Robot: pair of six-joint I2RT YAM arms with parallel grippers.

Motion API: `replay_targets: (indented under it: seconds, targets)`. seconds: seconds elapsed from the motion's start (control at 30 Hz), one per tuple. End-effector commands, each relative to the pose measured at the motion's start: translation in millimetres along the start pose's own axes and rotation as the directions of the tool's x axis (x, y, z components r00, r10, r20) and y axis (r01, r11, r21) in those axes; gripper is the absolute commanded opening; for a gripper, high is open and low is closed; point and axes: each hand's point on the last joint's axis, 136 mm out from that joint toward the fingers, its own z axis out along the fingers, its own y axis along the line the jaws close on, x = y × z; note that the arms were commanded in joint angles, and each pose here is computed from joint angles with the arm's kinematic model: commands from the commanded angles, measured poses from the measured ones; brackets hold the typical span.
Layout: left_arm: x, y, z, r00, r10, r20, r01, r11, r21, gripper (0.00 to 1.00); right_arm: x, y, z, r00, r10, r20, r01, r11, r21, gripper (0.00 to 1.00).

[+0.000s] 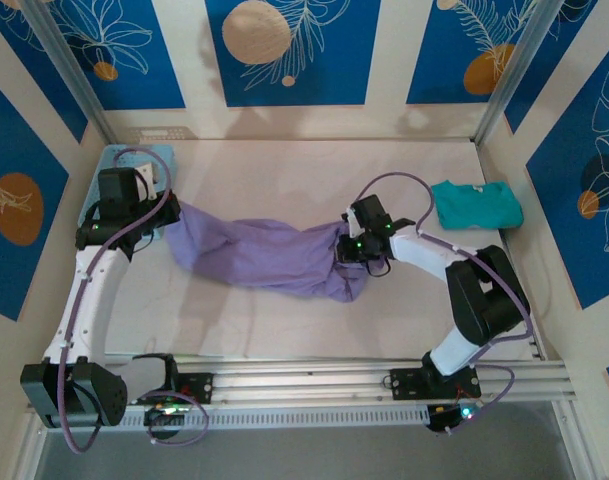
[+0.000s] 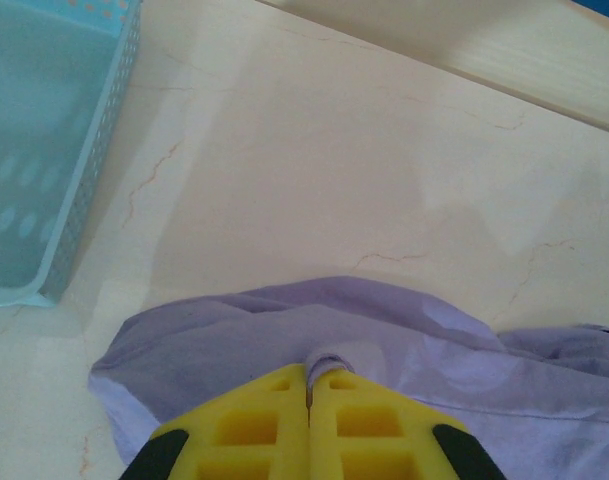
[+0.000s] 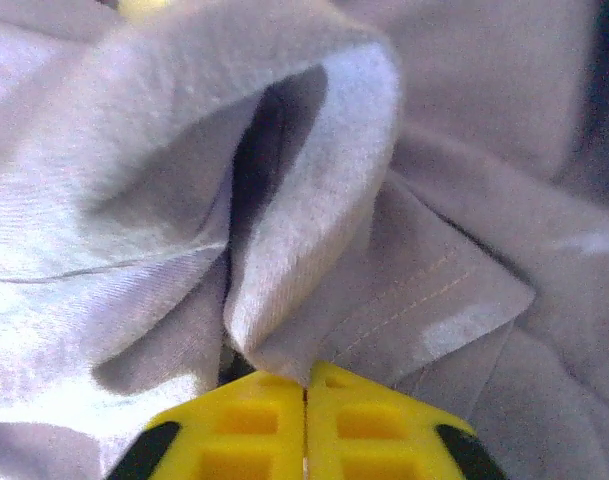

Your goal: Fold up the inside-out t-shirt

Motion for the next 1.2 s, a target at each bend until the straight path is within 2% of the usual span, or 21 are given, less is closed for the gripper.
replay_targets:
  seconds: [0.0,0.13,0.23,0.4,0.53,0.67,0.87,0.93,1.03,1.17]
  targets:
    - [-11.8,-4.0,-10.5,0.999,-0.007,0.05,0.006,1.0,0.021,0.0,-27.2,-1.2,-42.7,0.993,-0.06,0.1,0.055,0.997,0.054,0.0]
    - [-26.9,-17.9,-19.8,0.994,-0.062,0.085,0.055,0.995,0.086,0.0,-44.2,-10.9,-109.4,0.969,-0.07,0.237,0.048,0.994,0.098,0.0]
    - [-53.8,-28.9,-38.3,0.985,-0.099,0.145,0.081,0.989,0.128,0.0,-60.6,-16.6,-174.0,0.92,-0.058,0.387,0.02,0.995,0.101,0.0]
    - [-118.0,-29.4,-98.0,0.93,-0.186,0.318,0.14,0.977,0.161,0.0,-81.6,-17.3,-269.5,0.813,-0.068,0.579,0.004,0.994,0.112,0.0]
    - [-149.1,-30.7,-137.7,0.886,-0.216,0.409,0.151,0.971,0.186,0.0,-88.0,-15.3,-312.7,0.76,-0.073,0.646,-0.001,0.994,0.112,0.0]
    - [-152.1,-21.1,-152.0,0.875,-0.194,0.443,0.149,0.98,0.134,0.0,-78.5,-1.8,-316.5,0.767,-0.05,0.64,0.032,0.999,0.04,0.0]
    - [-123.9,12.6,-128.4,0.902,-0.151,0.404,0.168,0.986,-0.006,0.0,-46.0,9.1,-260.2,0.875,0.023,0.483,0.045,0.991,-0.129,0.0]
    - [-114.7,19.9,-118.0,0.909,-0.15,0.388,0.173,0.985,-0.024,0.0,-37.9,5.1,-242.4,0.898,0.038,0.439,0.029,0.989,-0.144,0.0]
    - [-104.2,20.4,-102.8,0.922,-0.166,0.35,0.176,0.984,0.004,0.0,-36.0,1.6,-232.9,0.909,0.039,0.415,0.022,0.99,-0.142,0.0]
    - [-101.5,0.6,-99.7,0.925,-0.204,0.321,0.171,0.977,0.127,0.0,-51.6,12.0,-251.0,0.886,0.022,0.464,0.059,0.985,-0.159,0.0]
